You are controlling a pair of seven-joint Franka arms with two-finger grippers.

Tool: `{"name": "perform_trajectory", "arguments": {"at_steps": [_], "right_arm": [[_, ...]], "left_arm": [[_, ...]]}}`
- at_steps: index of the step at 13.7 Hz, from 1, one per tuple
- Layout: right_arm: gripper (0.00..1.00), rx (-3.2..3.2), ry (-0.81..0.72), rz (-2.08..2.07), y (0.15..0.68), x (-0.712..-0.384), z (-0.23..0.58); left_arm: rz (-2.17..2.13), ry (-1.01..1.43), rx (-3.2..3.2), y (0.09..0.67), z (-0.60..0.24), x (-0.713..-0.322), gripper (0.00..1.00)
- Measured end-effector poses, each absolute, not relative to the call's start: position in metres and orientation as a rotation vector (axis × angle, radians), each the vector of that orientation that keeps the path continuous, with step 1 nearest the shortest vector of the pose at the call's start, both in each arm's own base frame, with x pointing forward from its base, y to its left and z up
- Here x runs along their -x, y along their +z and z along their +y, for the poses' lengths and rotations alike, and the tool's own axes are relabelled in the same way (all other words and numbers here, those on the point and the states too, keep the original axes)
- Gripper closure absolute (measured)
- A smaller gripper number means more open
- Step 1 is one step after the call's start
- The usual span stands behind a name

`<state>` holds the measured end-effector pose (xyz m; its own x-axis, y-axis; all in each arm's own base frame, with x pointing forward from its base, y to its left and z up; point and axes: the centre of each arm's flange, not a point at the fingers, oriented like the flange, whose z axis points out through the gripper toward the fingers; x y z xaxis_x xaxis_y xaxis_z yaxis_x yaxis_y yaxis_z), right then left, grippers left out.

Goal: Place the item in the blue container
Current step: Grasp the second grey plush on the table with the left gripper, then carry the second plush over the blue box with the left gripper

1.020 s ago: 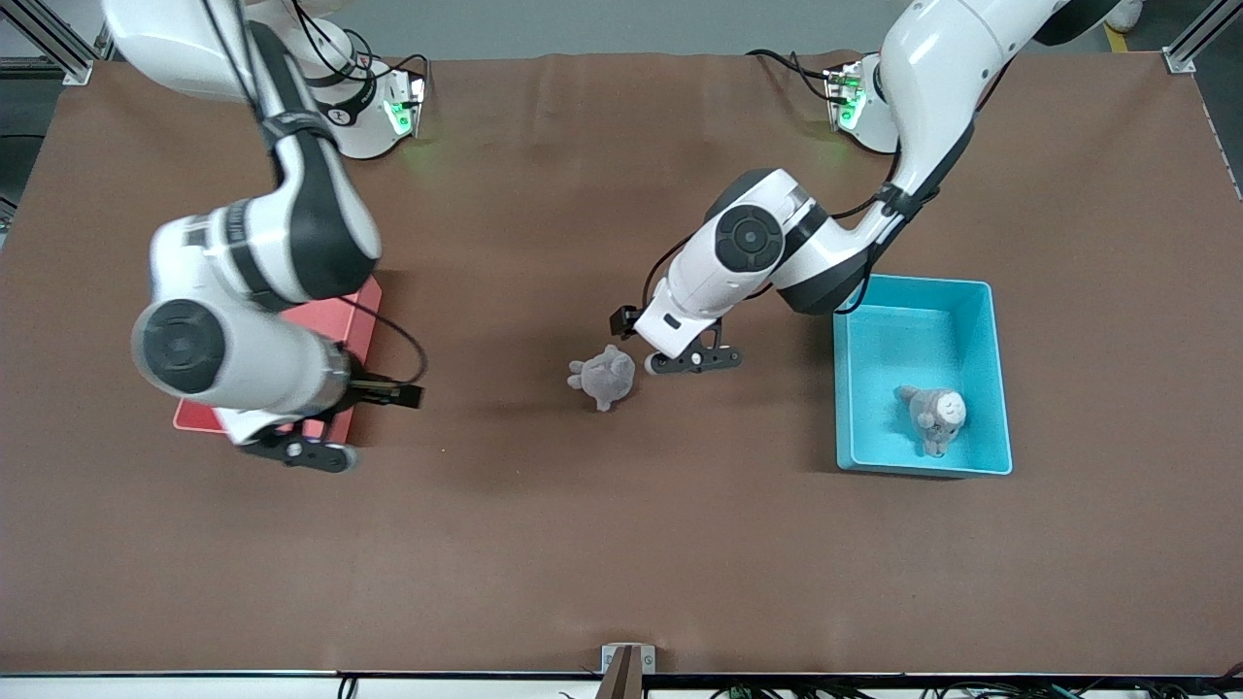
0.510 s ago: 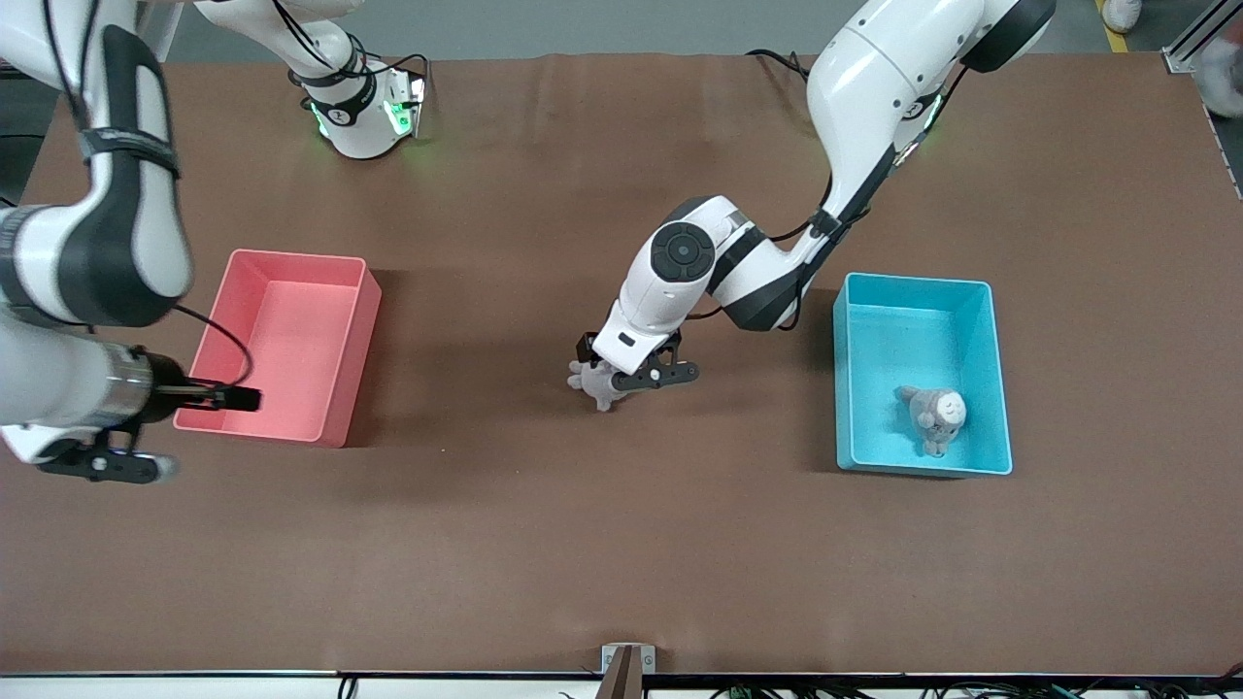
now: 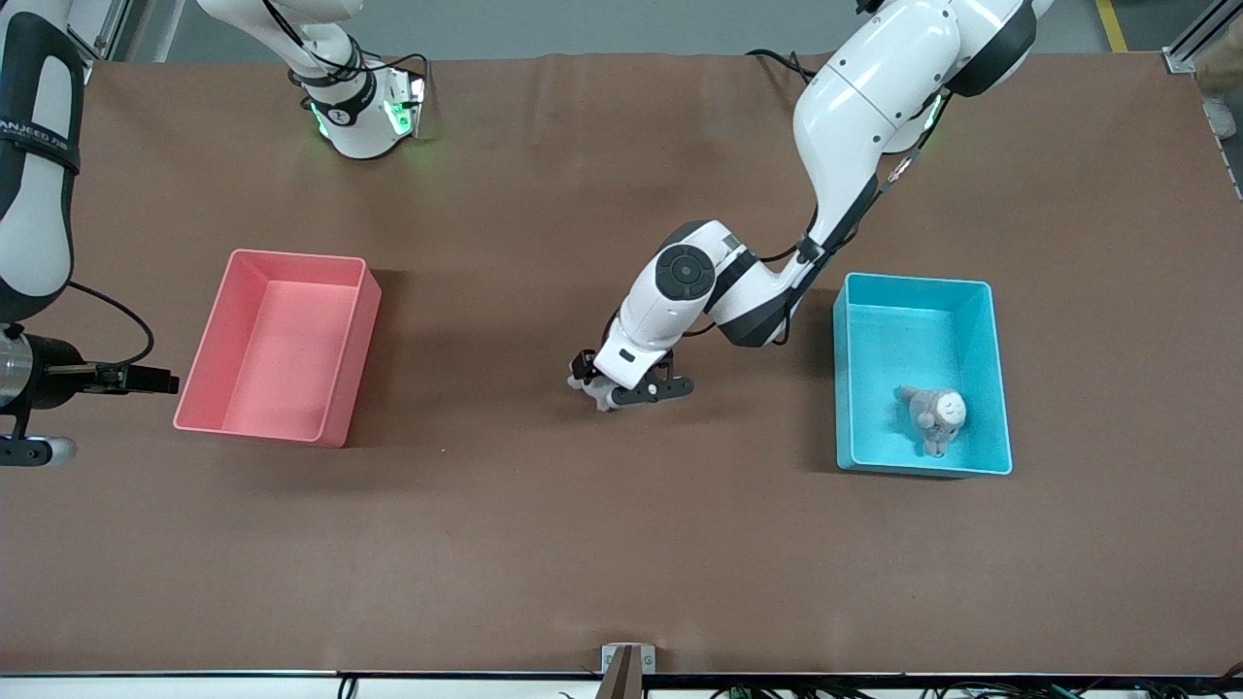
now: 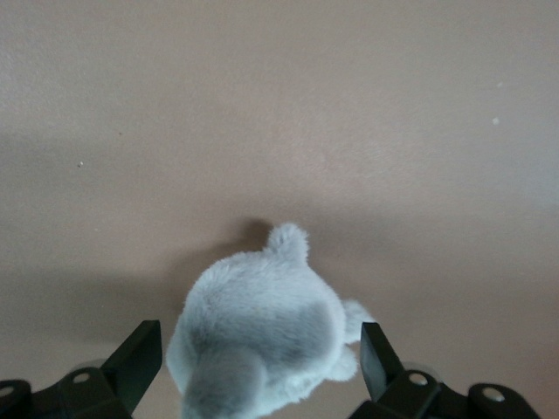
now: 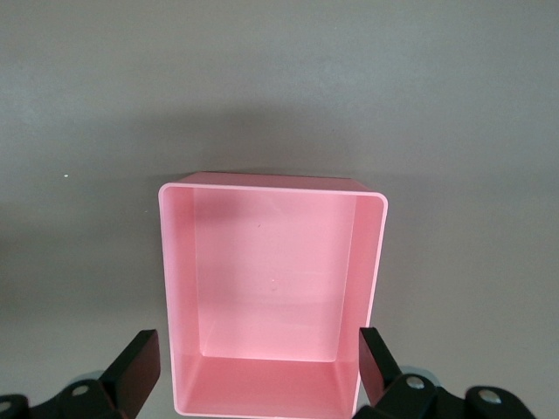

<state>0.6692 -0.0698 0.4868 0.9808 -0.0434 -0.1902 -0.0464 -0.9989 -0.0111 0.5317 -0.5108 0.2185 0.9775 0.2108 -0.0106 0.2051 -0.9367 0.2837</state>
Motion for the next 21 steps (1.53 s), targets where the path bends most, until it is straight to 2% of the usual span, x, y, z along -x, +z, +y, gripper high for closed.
{"name": "perform_trajectory", "arguments": {"at_steps": [6, 7, 9, 13, 16, 18, 21], "right_arm": [[0.0, 3.12, 0.316, 0.081, 0.495, -0.664, -0.072], [0.0, 3.119, 0.326, 0.084, 0.499, -0.662, -0.073], [0.0, 3.117, 0.337, 0.086, 0.512, -0.658, -0.073], [0.0, 3.118, 0.329, 0.085, 0.523, -0.655, -0.072], [0.0, 3.118, 0.327, 0.086, 0.524, -0.655, -0.073], [0.0, 3.121, 0.308, 0.094, 0.532, -0.652, -0.076], [0.0, 3.118, 0.301, 0.1, 0.544, -0.646, -0.078]], "left_arm": [[0.262, -0.003, -2.864, 0.195, -0.526, -0.512, 0.03], [0.267, 0.004, -2.868, 0.194, -0.523, -0.515, 0.1], [0.275, 0.019, -2.869, 0.195, -0.519, -0.521, 0.35], [0.244, 0.06, -2.864, 0.206, -0.517, -0.531, 0.73], [0.128, 0.142, -2.991, 0.239, -0.488, -0.557, 0.74], [0.03, 0.129, -3.081, 0.294, -0.454, -0.575, 0.74], [-0.136, 0.061, -3.201, 0.372, -0.389, -0.581, 0.74]]}}
